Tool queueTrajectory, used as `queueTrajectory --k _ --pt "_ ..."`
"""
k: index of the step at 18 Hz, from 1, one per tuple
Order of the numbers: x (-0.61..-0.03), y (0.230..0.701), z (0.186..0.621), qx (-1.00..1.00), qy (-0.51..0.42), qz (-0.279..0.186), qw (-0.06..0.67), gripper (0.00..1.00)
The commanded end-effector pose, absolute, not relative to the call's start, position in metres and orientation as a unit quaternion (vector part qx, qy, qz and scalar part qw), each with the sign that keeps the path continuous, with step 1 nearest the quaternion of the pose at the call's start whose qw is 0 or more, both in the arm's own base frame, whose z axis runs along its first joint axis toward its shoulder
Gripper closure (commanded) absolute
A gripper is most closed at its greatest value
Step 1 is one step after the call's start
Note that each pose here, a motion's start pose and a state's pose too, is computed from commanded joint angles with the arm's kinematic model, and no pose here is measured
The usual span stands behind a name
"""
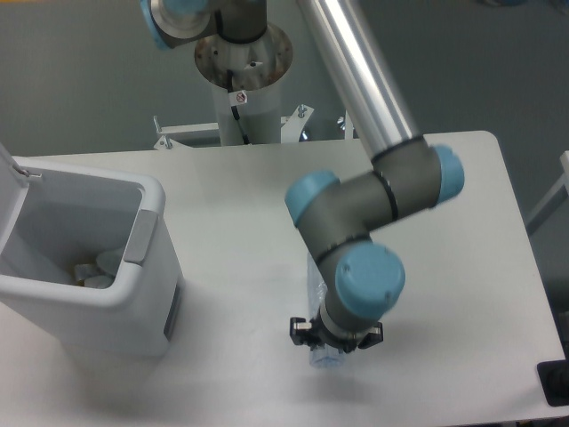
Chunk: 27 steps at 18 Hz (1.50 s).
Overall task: Place the trash in the trash can
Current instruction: 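Lift the bottle and carry it over the white bin, then lower the bottle into the bin and open the gripper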
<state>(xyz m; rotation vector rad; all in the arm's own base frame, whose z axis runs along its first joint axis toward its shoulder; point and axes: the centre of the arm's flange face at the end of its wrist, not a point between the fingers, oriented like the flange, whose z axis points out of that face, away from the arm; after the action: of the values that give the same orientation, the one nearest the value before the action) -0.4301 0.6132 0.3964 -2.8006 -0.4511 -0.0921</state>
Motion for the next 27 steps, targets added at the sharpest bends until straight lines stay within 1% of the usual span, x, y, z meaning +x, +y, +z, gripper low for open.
queueTrajectory --k 3,6,8,11,15,18,20,23,27 --pt "-0.413 0.615 0.472 -0.955 -0.135 -0.038 0.260 0.67" --pt "-0.388 0.611 0.535 -0.929 -0.100 -0.065 0.350 0.67" --pt "-0.376 0.607 0.562 -0.916 -0.083 -0.077 0.385 0.67" --pt "-0.358 0.604 0.594 -0.894 -0.052 -0.079 0.438 0.67" --pt "-0.327 0.593 0.641 -0.854 -0.010 -0.129 0.504 0.67" --pt "-0.308 0.600 0.646 -0.846 0.010 -0.148 0.511 0.67" --pt "-0.281 0.612 0.646 -0.845 0.030 -0.158 0.510 0.67" --pt "-0.251 0.622 0.638 -0.847 0.044 -0.176 0.500 0.67" --pt "-0.218 0.622 0.621 -0.851 0.053 -0.196 0.484 0.67"
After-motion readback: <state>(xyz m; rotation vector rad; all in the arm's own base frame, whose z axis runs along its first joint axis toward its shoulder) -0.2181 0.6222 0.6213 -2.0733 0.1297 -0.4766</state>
